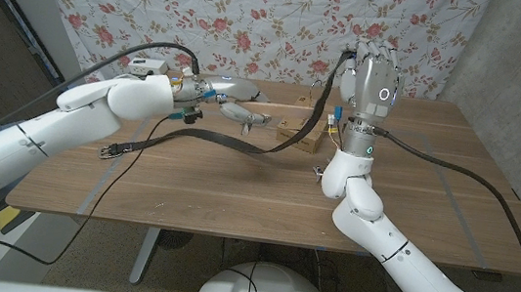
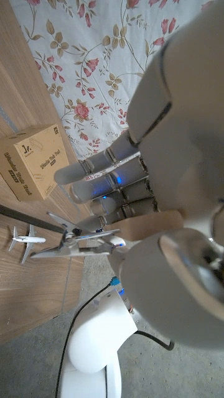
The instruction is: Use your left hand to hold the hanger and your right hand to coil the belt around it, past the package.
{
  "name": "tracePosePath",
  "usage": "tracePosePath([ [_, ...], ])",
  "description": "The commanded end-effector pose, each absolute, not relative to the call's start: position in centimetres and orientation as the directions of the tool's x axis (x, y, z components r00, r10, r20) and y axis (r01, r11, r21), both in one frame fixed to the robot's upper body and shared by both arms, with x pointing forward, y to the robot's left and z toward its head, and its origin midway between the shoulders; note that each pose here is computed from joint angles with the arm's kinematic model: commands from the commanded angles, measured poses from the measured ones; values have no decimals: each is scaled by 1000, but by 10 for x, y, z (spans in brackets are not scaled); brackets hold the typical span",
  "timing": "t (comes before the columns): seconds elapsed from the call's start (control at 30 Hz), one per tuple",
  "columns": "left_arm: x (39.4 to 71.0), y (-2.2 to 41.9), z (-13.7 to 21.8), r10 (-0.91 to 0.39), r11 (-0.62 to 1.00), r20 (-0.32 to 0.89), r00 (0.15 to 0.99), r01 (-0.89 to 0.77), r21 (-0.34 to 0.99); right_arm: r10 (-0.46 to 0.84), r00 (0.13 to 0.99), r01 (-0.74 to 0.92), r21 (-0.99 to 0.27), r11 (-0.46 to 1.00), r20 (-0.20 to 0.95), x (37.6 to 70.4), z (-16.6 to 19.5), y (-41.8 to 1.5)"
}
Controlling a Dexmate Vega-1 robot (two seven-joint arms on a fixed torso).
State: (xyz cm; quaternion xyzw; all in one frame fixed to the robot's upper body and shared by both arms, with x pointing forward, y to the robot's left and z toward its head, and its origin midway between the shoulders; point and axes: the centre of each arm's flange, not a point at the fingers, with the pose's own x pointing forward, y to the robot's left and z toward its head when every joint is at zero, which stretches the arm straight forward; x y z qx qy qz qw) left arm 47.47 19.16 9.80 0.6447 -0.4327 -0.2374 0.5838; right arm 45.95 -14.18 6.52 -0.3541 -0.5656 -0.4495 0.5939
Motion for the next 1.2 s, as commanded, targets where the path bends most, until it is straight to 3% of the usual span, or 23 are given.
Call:
tracePosePath([
  [0.03, 469, 197, 92, -858, 69, 210, 470, -299, 952, -141, -39, 912, 93, 400, 989, 470, 109, -138],
  [0.37, 465, 203, 93, -861, 96, 234, 452, -308, 947, -104, -23, 931, 59, 359, 994, 481, 157, -144],
  [0.63, 465, 206, 92, -864, 101, 231, 448, -296, 950, -50, 1, 974, 10, 228, 999, 488, 192, -148],
  [1.2, 477, 206, 95, -867, 101, 208, 453, -249, 963, -127, 32, 998, -24, 61, 991, 510, 257, -173],
])
